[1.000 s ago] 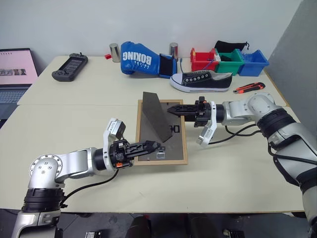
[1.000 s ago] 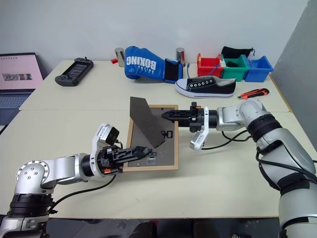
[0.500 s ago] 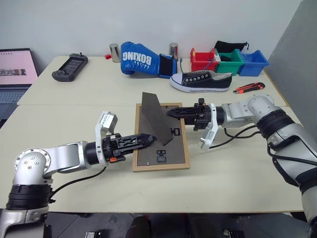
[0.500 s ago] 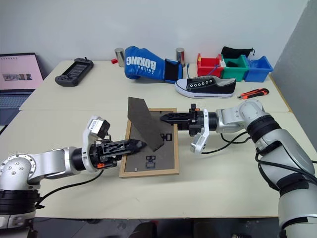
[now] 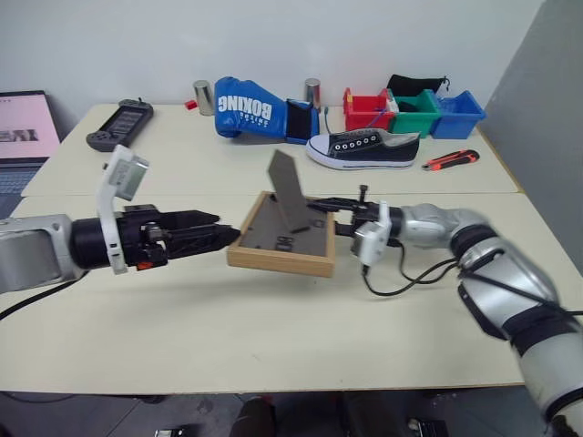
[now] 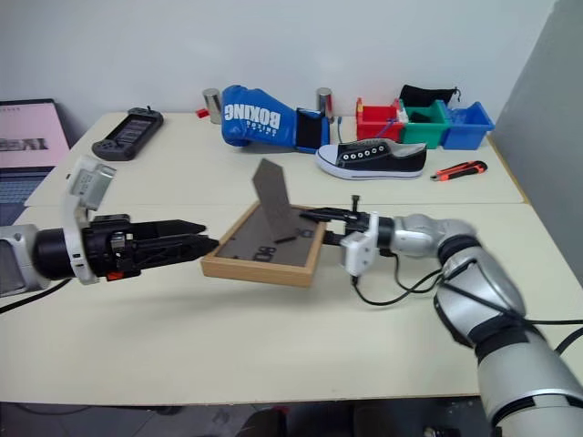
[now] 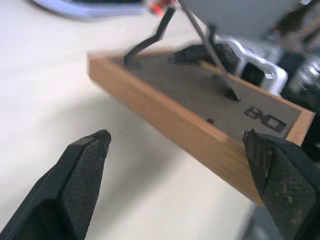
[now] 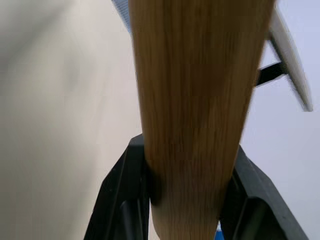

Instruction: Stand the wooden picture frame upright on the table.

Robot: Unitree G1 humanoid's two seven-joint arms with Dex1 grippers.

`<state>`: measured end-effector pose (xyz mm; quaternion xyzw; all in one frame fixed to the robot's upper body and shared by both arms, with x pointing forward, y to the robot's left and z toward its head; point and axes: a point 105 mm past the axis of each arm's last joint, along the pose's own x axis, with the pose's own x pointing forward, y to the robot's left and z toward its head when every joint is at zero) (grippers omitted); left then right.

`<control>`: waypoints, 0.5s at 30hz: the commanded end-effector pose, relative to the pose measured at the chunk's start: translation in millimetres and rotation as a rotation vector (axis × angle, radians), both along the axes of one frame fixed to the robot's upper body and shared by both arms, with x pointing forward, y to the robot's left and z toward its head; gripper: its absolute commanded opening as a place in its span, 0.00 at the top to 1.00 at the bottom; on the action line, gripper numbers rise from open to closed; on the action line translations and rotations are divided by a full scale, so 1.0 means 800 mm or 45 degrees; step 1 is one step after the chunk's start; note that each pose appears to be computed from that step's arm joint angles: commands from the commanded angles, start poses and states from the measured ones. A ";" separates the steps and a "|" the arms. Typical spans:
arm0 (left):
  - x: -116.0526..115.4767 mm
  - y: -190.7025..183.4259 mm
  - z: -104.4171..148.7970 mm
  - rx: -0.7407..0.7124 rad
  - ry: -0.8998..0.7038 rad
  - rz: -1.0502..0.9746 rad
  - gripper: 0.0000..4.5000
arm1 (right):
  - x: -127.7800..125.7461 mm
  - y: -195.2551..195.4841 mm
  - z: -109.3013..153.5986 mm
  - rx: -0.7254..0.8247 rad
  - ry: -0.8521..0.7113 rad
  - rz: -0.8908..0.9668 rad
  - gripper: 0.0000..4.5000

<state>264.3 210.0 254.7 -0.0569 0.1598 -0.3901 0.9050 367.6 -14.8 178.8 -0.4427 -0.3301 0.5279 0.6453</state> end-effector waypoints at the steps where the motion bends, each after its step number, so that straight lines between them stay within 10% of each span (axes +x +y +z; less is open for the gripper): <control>1: -0.009 0.008 -0.007 0.063 -0.009 -0.016 0.00 | 0.019 -0.007 0.075 0.379 0.626 0.111 0.71; 5: -0.026 0.008 -0.011 0.090 -0.006 -0.073 0.00 | 0.020 0.000 0.076 0.431 1.064 0.178 0.71; 15: -0.019 0.026 -0.008 0.186 -0.072 -0.010 0.00 | 0.022 0.006 0.046 0.406 1.316 0.108 0.71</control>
